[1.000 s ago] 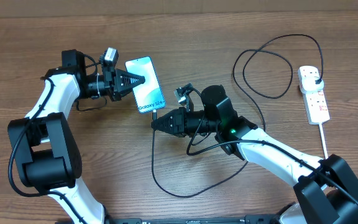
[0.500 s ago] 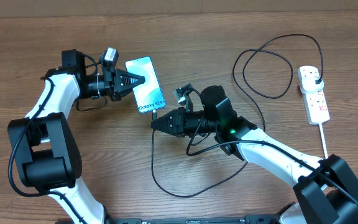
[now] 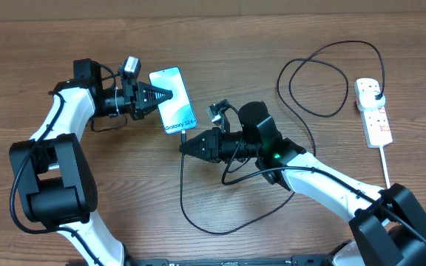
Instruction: Plug charger to phone and switch on socket
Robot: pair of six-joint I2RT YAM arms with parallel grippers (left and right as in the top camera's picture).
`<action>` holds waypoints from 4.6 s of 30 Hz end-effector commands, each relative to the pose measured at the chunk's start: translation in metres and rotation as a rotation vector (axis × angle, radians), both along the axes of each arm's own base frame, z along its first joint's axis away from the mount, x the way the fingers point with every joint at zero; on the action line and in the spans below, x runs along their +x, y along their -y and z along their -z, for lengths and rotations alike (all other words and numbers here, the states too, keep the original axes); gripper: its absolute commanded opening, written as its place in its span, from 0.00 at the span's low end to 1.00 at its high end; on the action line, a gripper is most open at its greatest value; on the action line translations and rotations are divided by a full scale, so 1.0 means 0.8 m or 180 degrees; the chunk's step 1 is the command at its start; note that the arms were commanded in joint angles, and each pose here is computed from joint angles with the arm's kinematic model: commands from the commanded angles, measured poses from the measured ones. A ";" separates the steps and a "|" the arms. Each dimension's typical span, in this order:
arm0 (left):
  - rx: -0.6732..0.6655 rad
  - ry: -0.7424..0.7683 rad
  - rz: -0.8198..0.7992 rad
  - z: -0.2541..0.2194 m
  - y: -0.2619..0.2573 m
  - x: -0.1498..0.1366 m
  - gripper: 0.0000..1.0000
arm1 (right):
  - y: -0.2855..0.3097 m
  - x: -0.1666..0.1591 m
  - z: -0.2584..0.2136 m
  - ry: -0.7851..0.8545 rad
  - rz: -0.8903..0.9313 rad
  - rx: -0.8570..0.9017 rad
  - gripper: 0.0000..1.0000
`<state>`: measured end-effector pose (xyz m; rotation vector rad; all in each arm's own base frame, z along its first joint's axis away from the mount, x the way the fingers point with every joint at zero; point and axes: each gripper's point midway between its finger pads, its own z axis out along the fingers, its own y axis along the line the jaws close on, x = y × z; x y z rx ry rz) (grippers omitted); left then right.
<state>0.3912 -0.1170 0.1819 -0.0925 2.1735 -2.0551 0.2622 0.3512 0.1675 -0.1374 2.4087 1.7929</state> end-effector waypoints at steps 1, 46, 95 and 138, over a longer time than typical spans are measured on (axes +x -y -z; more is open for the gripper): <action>-0.0189 0.0055 0.0059 -0.018 0.005 -0.004 0.04 | 0.000 -0.003 -0.005 0.0020 0.0008 0.0017 0.04; -0.0191 0.0055 0.0055 -0.019 0.005 -0.004 0.04 | 0.057 -0.018 -0.040 0.0447 -0.0869 0.0568 0.04; -0.0176 0.0320 0.0573 -0.101 0.080 0.006 0.04 | 0.069 0.014 -0.053 0.0611 -0.0581 0.0602 0.04; -0.0171 0.0389 0.0599 -0.102 0.084 0.006 0.04 | 0.068 0.019 -0.056 0.0584 -0.0510 0.0604 0.04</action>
